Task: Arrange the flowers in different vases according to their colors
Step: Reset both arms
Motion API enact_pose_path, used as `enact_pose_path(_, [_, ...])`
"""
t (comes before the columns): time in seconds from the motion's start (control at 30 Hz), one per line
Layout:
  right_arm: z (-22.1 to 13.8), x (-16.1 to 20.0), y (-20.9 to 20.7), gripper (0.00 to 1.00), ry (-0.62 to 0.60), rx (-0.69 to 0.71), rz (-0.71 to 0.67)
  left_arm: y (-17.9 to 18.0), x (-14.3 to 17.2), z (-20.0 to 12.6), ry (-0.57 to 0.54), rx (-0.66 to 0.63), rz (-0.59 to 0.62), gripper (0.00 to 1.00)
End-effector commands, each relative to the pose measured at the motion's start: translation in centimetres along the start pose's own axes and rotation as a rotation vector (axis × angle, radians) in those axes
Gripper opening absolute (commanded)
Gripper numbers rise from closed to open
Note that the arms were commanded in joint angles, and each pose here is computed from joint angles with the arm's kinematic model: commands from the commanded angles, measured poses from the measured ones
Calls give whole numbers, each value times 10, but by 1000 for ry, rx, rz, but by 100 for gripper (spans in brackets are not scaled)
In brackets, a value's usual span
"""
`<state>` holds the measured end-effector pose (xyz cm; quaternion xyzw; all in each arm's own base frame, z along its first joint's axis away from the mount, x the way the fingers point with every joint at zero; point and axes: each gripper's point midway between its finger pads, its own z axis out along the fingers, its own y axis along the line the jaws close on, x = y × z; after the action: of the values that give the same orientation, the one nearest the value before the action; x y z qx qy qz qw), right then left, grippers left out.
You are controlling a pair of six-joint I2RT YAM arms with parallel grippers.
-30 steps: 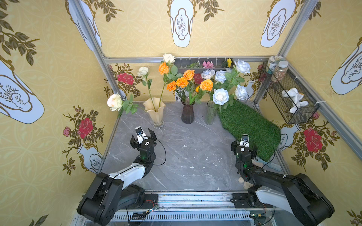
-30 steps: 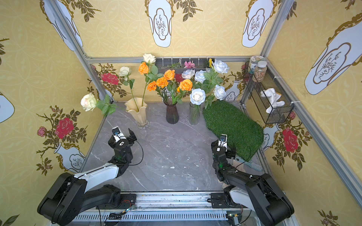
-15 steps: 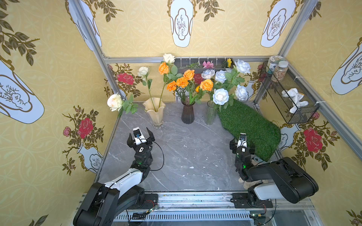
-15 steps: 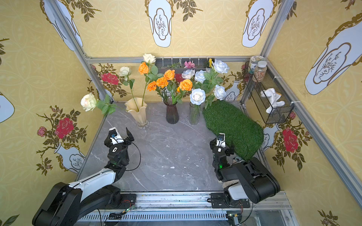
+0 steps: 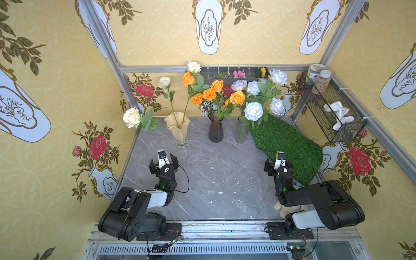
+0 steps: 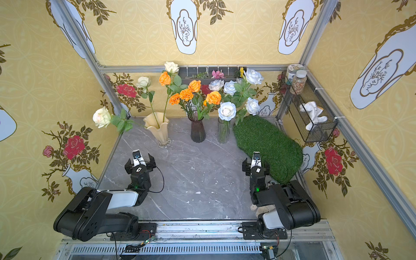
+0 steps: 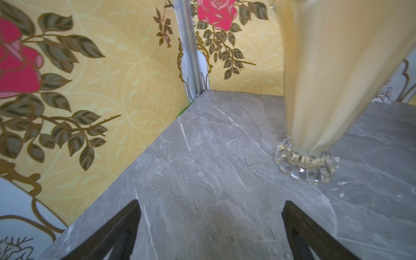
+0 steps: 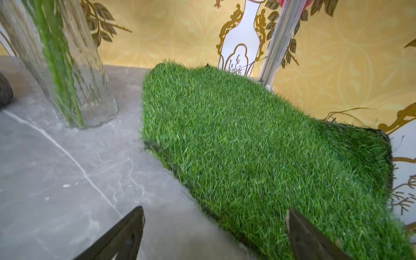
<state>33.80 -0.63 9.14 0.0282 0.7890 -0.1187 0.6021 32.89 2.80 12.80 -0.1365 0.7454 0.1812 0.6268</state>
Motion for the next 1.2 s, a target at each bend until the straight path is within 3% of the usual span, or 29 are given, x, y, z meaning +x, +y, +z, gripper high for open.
enact_pose_path(0.0, [6, 1, 1, 97, 20, 2, 20, 3, -5, -1, -16, 19, -84, 100])
enact_pose_path(0.27, [6, 2, 0, 97, 34, 4, 25, 11, 4, 2, 42, 78, -160, 100])
enact_pose_path(0.4, [8, 2, 0, 97, 38, 6, 29, -2, 21, 11, 130, 217, -184, 100])
enact_pose_path(1.17, [13, 5, -1, 97, 65, -8, 38, 1, 21, 22, 146, 217, -205, 100])
